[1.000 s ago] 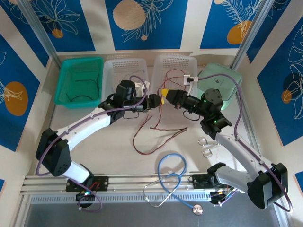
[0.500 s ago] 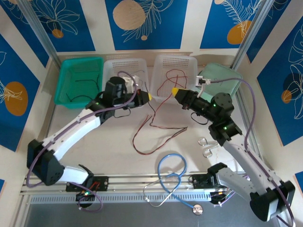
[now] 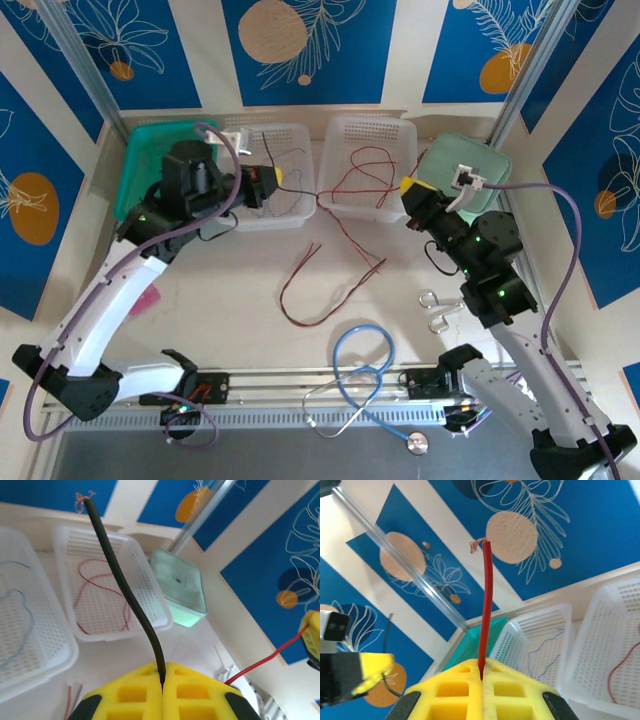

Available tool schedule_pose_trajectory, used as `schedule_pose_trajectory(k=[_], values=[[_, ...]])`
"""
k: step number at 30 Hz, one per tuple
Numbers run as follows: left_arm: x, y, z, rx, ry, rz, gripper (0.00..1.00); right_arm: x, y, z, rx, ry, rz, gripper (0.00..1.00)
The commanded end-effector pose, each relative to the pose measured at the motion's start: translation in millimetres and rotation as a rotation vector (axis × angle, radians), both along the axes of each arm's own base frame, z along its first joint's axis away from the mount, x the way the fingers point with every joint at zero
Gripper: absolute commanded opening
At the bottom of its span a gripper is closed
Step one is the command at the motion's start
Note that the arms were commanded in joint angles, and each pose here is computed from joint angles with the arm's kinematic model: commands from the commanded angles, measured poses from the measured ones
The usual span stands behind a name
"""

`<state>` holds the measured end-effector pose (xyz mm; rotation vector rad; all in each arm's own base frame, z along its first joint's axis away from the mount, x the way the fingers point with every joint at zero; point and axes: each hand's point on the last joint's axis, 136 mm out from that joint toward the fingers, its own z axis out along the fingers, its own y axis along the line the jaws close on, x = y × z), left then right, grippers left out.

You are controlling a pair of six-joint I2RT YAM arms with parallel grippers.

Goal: Untangle the cables

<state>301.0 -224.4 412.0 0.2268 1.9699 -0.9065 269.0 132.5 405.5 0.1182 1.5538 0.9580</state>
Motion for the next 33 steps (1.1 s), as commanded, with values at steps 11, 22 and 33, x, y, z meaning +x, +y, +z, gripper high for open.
schedule_pose_trajectory(k=[11, 22, 33], values=[[1, 81, 27, -0.004, -0.075, 0.184, 0.00, -14, -62, 23, -0.015, -0.056, -0.267, 0.00], [9, 117, -2, -0.067, 0.008, 0.272, 0.00, -23, -93, 23, -0.079, -0.047, -0.399, 0.00], [16, 184, -43, -0.262, 0.096, 0.497, 0.00, -47, -135, 37, -0.198, -0.105, -0.605, 0.00]])
